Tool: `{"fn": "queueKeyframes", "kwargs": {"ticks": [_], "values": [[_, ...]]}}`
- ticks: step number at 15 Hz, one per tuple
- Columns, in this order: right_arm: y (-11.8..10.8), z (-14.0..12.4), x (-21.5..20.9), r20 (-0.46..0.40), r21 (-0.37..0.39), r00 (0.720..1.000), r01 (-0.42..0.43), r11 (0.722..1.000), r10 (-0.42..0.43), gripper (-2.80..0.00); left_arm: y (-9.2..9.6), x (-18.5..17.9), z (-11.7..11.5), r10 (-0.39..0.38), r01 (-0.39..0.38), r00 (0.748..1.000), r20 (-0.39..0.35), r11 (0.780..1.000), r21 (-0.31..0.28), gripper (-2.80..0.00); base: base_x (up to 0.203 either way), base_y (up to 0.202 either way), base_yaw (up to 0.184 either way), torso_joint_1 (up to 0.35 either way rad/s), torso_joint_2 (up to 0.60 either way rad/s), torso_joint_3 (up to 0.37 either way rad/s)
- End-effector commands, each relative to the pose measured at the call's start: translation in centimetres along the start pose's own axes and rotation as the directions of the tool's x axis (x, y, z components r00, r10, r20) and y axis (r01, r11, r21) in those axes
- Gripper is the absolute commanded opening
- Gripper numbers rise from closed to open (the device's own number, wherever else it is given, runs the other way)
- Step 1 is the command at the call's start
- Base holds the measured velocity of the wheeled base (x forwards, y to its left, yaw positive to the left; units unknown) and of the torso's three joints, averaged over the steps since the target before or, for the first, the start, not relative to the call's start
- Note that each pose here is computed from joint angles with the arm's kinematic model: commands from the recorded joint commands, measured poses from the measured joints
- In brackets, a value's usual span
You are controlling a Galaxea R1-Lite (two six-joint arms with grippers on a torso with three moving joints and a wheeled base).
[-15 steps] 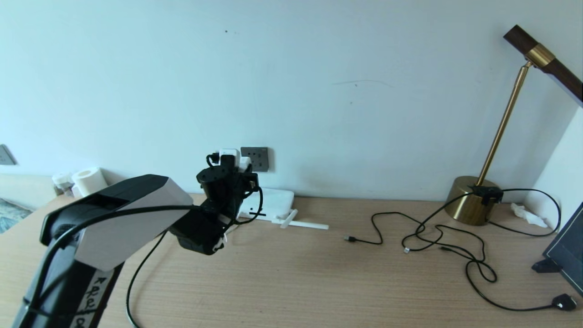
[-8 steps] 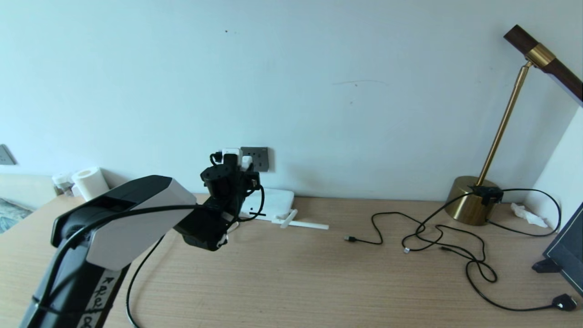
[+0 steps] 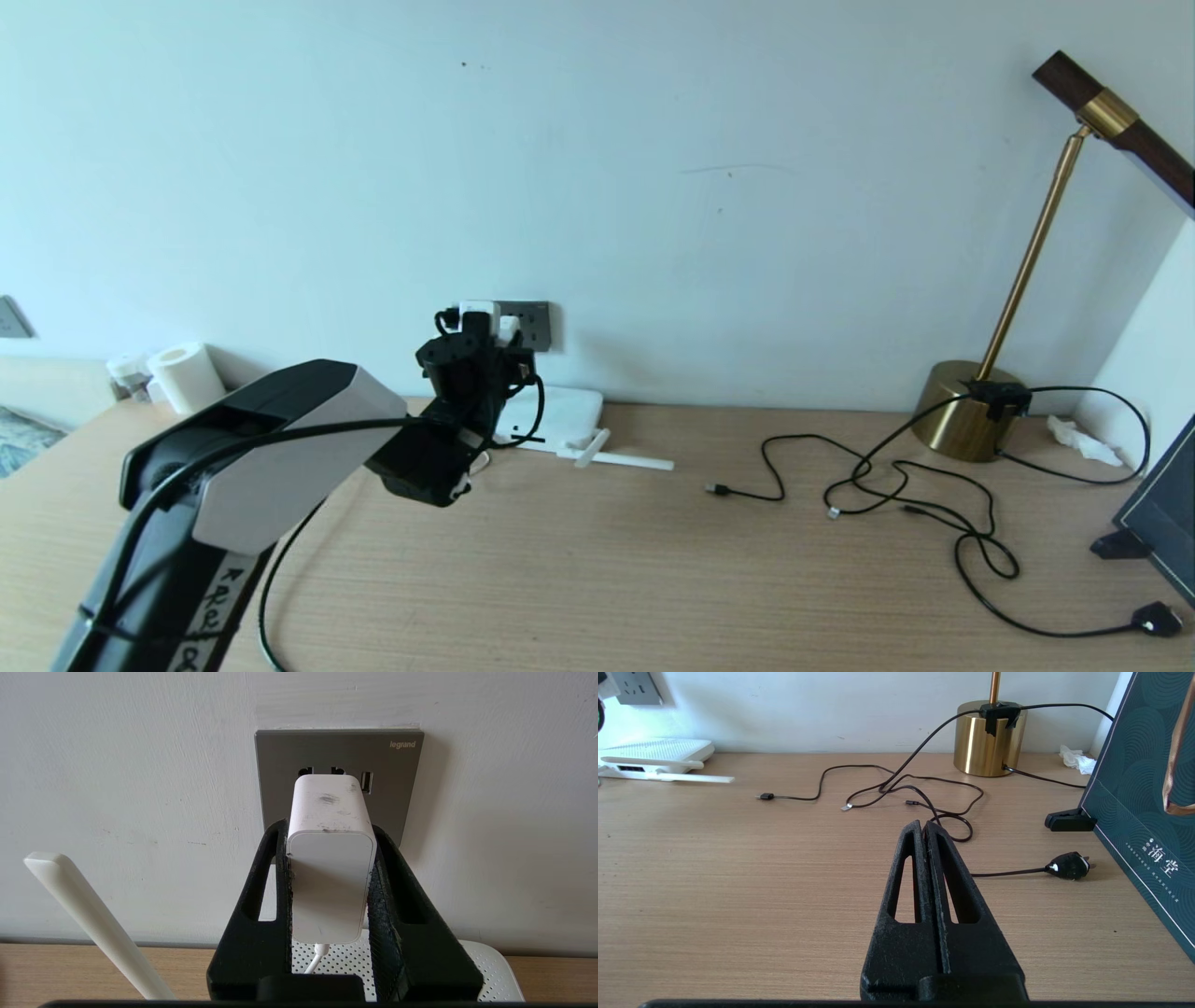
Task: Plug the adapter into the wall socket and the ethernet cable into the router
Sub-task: Align plug and socket, then plug plug into socket
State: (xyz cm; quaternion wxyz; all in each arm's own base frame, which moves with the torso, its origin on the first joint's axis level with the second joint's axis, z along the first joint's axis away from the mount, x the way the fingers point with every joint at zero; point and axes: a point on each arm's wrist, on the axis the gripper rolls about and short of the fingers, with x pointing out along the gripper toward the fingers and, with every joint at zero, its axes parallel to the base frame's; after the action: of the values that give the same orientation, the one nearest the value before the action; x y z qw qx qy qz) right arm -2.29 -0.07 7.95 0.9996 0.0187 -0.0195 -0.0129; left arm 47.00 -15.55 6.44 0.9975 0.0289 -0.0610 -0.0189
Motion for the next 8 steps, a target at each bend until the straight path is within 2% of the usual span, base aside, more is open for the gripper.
{"fn": "queueKeyframes", "kwargs": {"ticks": [1, 8], "values": [[-0.01, -0.29, 0.07, -0.01, 0.0, 1.0, 0.0, 1.0, 0.0, -2.8, -0.02, 0.13, -0.05, 0.002, -0.002, 1.0, 0.007, 1.0, -0.002, -2.8, 0.0, 0.0, 0.0, 0.0, 0.0, 0.0], [-0.01, -0.29, 0.07, -0.009, 0.0, 1.0, 0.001, 1.0, -0.001, -2.8, -0.04, 0.52, -0.14, 0.001, -0.001, 1.0, 0.004, 1.0, -0.002, -2.8, 0.0, 0.0, 0.0, 0.0, 0.0, 0.0]]}}
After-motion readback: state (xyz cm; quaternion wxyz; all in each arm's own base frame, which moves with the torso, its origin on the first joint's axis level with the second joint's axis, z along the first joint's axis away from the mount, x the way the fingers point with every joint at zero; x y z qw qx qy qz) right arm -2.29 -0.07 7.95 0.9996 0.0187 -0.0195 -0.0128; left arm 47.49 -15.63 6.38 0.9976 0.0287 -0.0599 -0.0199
